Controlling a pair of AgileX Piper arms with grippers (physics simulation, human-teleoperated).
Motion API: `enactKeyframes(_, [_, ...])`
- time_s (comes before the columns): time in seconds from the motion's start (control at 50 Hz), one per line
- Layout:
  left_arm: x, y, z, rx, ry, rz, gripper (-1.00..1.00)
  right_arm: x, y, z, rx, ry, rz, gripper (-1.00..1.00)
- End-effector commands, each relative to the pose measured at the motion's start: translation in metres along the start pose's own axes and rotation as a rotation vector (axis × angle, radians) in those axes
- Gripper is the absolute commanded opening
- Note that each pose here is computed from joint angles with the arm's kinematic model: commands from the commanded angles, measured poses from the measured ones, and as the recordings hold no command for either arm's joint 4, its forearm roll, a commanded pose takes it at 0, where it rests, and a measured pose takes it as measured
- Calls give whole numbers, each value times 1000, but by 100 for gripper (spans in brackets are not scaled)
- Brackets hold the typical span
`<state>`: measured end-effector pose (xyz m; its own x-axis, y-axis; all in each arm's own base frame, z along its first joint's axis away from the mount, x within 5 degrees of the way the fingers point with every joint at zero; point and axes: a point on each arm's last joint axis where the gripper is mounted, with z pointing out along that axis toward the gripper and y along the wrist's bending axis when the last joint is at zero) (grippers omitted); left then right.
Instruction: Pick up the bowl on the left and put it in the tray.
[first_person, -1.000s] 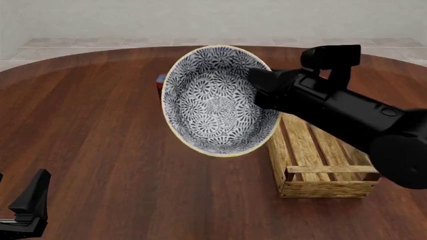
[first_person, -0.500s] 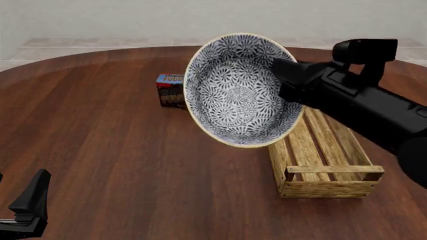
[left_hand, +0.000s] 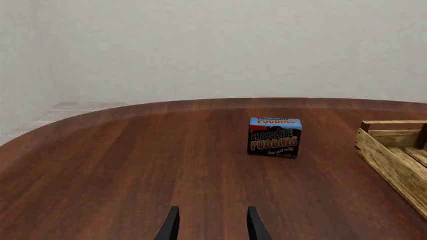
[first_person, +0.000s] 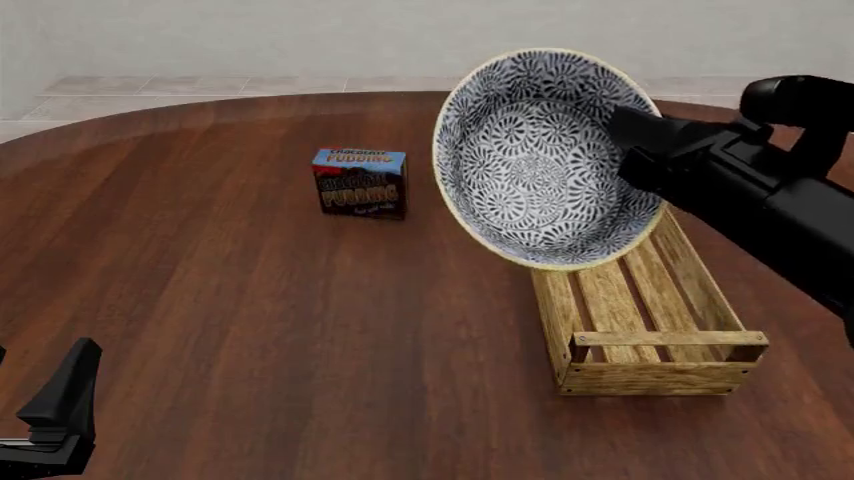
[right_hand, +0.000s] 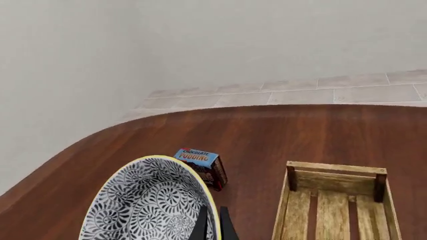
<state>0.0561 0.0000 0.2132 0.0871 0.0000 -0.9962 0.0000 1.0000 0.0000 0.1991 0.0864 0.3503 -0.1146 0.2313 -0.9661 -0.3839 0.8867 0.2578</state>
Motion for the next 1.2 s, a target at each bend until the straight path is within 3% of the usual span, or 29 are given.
enactKeyframes(0.02, [0, 0, 0, 0, 0, 0, 100, -4, -8, -7, 36, -30, 49, -100])
enactKeyframes(0.42, [0, 0, 0, 0, 0, 0, 100, -16, -17, -19, 91, -70, 31, -100])
enactKeyframes(1.2, [0, 0, 0, 0, 0, 0, 100, 5, -52, -32, 250, -77, 99, -100])
